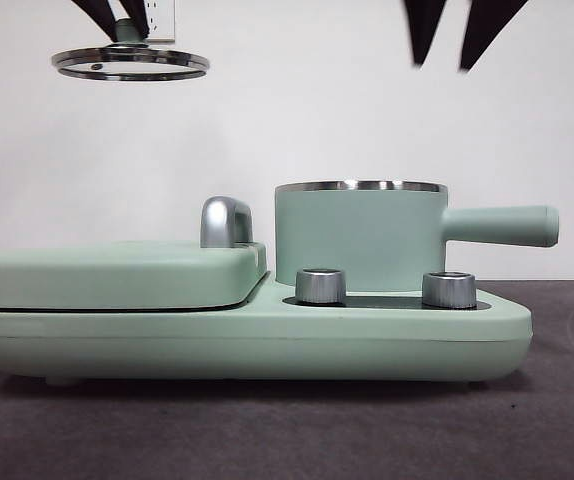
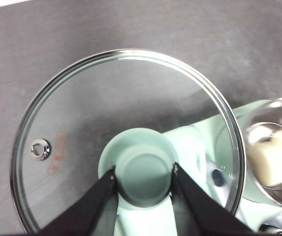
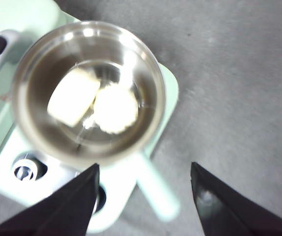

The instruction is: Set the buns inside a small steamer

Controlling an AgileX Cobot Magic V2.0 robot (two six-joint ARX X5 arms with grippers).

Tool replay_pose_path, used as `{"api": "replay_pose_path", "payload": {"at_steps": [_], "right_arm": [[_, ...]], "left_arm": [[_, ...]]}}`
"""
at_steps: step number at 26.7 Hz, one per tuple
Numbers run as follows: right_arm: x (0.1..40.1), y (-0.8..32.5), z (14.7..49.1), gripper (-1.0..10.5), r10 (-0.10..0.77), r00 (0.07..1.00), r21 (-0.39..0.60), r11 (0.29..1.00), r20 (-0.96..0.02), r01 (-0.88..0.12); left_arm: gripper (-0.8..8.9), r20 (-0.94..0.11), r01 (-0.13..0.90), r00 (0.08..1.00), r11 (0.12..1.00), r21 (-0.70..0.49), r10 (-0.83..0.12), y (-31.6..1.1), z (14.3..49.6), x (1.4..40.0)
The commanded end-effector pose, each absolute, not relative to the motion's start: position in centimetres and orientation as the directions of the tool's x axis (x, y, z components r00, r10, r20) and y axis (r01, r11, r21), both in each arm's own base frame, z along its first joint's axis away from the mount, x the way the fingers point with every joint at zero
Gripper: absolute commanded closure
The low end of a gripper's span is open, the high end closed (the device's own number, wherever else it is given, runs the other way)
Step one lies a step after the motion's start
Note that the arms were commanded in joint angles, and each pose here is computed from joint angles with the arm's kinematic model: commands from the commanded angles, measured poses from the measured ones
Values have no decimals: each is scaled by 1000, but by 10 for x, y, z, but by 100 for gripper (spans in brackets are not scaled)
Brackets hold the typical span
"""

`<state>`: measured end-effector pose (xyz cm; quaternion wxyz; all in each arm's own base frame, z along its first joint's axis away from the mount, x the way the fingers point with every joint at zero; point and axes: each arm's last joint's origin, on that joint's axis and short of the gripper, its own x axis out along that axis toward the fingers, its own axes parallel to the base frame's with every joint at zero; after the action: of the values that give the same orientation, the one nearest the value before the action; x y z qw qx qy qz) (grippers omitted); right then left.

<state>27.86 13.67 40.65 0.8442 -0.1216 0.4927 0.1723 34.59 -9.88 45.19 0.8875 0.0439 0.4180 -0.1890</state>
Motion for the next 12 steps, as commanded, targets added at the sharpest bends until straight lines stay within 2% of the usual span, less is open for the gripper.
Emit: {"api": "replay_pose_path", "payload": {"at_steps": [1,4,6,8,12], "right_arm": [[242,120,422,652,170,448,-41,905,-878,-423],[196,98,429,650,214,475,-16,901,-853,-435],[163,82,427,601,250,493,5,895,-834,-446],[133,67,420,554,292,555,21,897,-779,-442],[75,42,391,554,453,613,118,854,-647,-507]], "left_arm": [[798,-728,414,596,906,-83,-339,-112,461,339],[798,-728,466,575,881,-83,-373,-132,461,332],[798,-728,504,557,859,-88,-400,-147,461,325],[798,-728,546,536,833,-88,-428,-164,461,317],[799,-728,628,490,773,-88,-480,-195,461,299]]}}
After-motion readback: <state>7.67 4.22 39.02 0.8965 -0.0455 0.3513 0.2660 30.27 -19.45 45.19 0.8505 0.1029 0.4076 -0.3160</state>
